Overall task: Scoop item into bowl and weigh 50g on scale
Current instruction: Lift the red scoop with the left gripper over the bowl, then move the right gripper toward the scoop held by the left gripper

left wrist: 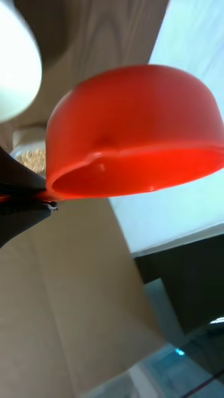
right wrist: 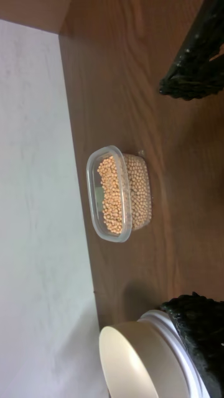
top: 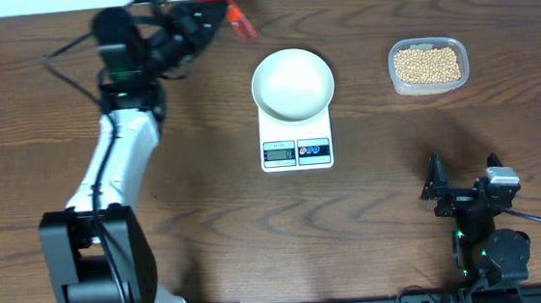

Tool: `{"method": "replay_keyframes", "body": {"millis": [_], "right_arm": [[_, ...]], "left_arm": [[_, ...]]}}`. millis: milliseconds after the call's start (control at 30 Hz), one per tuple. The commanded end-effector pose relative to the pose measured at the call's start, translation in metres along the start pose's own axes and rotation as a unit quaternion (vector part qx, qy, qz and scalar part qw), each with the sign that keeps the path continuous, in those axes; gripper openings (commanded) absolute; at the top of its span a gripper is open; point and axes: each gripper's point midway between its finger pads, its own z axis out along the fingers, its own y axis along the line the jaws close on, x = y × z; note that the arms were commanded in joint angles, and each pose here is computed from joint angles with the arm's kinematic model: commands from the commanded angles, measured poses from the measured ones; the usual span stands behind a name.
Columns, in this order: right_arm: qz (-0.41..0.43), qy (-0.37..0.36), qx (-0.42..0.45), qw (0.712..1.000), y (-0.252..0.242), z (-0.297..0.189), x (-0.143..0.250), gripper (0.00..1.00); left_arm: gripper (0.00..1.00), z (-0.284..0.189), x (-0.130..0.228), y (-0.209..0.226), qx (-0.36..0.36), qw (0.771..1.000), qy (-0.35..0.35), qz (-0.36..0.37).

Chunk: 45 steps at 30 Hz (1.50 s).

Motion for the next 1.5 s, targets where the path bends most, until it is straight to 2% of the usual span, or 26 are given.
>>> {"method": "replay_keyframes", "body": {"millis": [0, 167, 533, 700, 933, 1100, 1233, 1467], "right_arm": [[-0.004, -0.001, -0.002, 1.000, 0.001, 0.000, 0.000, 0.99], [-0.004, -0.001, -0.002, 1.000, 0.001, 0.000, 0.000, 0.99], [0.005, -0.023, -0.009, 1.000, 0.004, -0.001, -0.011, 0.99], [0.008, -0.064, -0.097, 0.993, 0.035, -0.006, -0.033, 0.99], [0.140, -0.120, -0.118, 0.976, 0.036, -0.009, -0.069, 0.99], [0.238, -0.124, -0.123, 0.955, 0.033, -0.003, -0.091, 0.99], [0.220, -0.098, -0.147, 0.959, 0.049, 0.009, -0.120, 0.99], [0.142, -0.030, -0.252, 0.957, 0.103, 0.060, -0.182, 0.99]], "left_arm": [[0.07, 0.019, 0.012, -0.016, 0.013, 1.000, 0.004, -0.019], [0.07, 0.034, 0.034, -0.028, 0.026, 0.999, 0.029, -0.018], [0.07, 0.046, 0.056, -0.040, 0.040, 0.997, 0.057, -0.024], [0.07, 0.046, 0.057, -0.046, 0.051, 0.997, 0.058, -0.018], [0.07, 0.044, 0.045, -0.068, 0.090, 0.995, 0.036, -0.016], [0.07, 0.044, 0.038, -0.069, 0.089, 0.996, 0.016, -0.014], [0.07, 0.045, 0.036, -0.068, 0.087, 0.996, 0.011, -0.014], [0.07, 0.045, 0.035, -0.068, 0.085, 0.996, 0.007, -0.015]]}}
